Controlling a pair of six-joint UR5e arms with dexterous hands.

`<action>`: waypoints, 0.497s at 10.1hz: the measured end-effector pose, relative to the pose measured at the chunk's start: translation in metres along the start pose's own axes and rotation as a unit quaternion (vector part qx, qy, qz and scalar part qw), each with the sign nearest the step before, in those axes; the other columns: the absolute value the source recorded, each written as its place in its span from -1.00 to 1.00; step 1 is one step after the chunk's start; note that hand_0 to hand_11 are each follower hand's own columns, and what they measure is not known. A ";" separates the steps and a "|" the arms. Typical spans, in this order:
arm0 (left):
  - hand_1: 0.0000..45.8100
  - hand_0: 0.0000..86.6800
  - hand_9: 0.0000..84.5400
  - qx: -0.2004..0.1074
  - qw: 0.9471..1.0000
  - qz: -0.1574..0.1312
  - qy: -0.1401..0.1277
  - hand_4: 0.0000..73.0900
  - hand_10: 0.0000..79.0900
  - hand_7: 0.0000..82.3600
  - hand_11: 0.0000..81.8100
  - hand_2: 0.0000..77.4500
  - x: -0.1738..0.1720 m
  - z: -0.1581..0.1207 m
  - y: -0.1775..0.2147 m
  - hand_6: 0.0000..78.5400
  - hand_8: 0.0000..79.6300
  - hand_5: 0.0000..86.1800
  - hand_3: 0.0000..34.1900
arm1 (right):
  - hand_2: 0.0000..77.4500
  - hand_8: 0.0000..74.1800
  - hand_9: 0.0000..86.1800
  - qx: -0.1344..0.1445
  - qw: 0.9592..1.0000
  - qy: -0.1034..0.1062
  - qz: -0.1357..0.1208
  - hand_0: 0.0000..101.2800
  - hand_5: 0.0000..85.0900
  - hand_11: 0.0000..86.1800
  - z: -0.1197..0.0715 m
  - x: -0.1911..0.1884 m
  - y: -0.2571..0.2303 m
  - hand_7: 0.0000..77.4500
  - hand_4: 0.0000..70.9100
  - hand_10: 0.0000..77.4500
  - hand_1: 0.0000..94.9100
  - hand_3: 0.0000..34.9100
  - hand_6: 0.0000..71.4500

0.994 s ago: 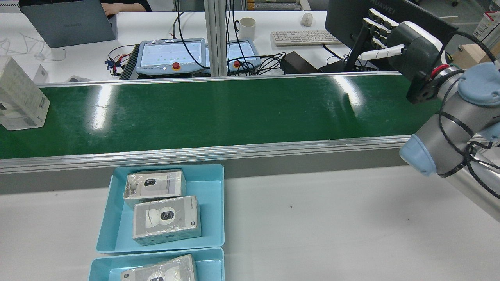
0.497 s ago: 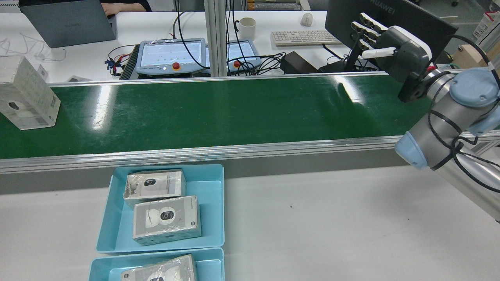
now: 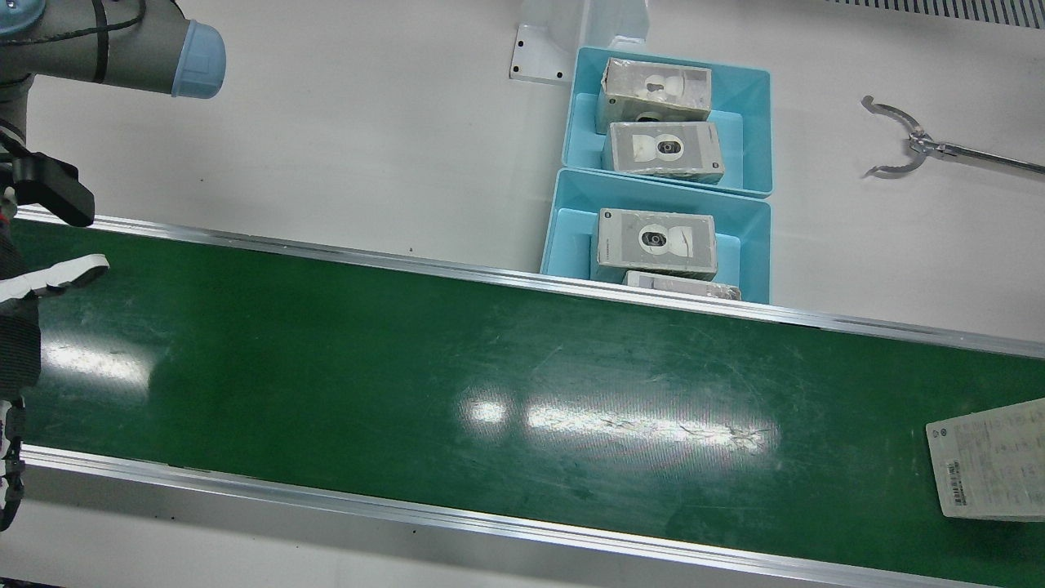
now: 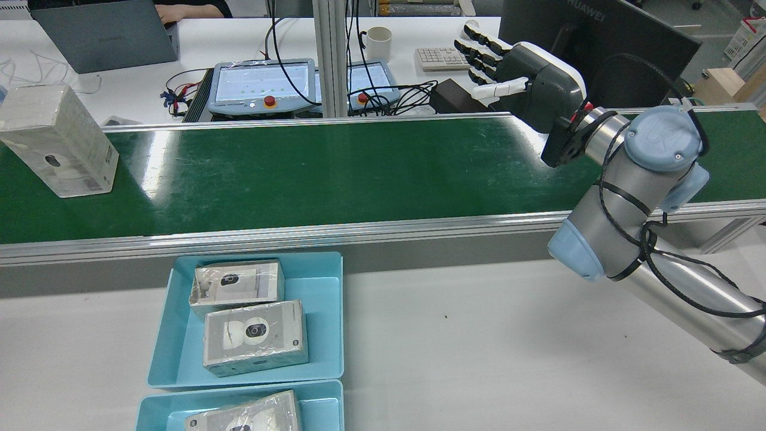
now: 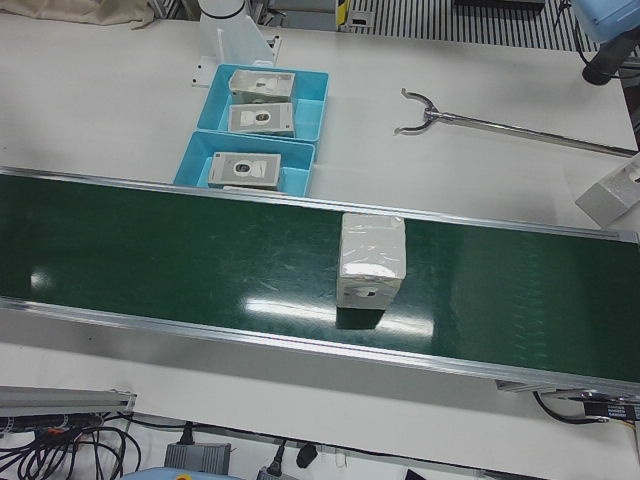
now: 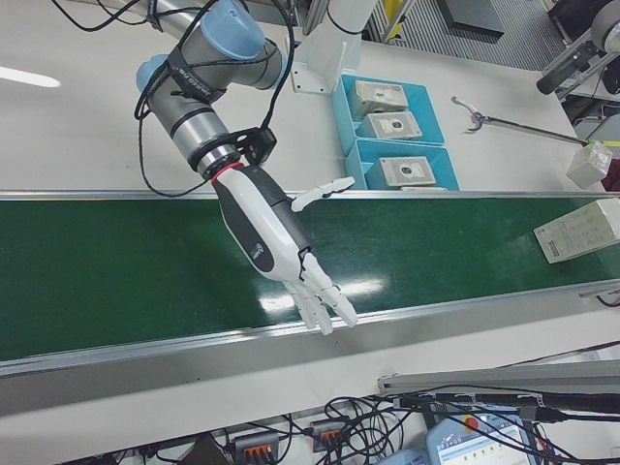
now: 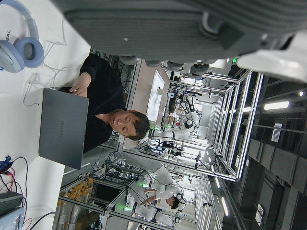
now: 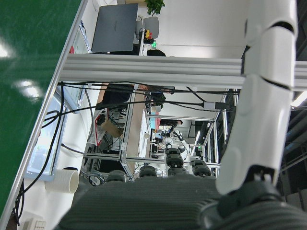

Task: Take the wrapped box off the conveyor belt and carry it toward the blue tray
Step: 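Move the right hand along the belt toward the oncoming white box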

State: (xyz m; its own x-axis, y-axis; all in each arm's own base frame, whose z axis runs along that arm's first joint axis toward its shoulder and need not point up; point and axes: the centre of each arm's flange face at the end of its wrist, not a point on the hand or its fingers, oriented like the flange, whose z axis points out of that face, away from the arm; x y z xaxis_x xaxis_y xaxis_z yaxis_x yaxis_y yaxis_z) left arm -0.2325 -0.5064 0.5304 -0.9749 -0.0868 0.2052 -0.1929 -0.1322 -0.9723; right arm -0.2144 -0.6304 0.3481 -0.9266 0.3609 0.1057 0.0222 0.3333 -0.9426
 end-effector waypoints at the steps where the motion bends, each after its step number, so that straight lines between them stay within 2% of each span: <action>1: -1.00 -1.00 -1.00 0.000 1.000 0.000 0.000 -1.00 -1.00 -1.00 -1.00 -0.99 0.000 0.000 0.000 -1.00 -1.00 -0.97 -1.00 | -0.75 -1.00 -0.97 -0.008 1.000 0.006 0.002 -0.11 -0.92 -0.97 -0.002 0.009 0.011 -1.00 -1.00 -1.00 -0.75 -0.44 -1.00; 5: -1.00 -1.00 -1.00 0.000 1.000 0.000 0.000 -1.00 -1.00 -0.99 -1.00 -0.99 0.000 0.000 0.000 -1.00 -1.00 -0.97 -1.00 | -0.72 -1.00 -0.97 -0.016 1.000 0.006 0.008 -0.09 -0.91 -0.97 -0.009 0.010 0.028 -1.00 -1.00 -1.00 -0.74 -0.47 -1.00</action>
State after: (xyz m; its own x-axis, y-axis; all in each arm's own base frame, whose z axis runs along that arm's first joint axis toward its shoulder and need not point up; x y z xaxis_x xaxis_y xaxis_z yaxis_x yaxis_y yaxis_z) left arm -0.2325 -0.5064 0.5303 -0.9749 -0.0869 0.2052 -0.1928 -0.1321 -0.9723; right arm -0.2195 -0.6099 0.3257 -0.9212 0.3772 0.0954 0.0489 0.3555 -0.9334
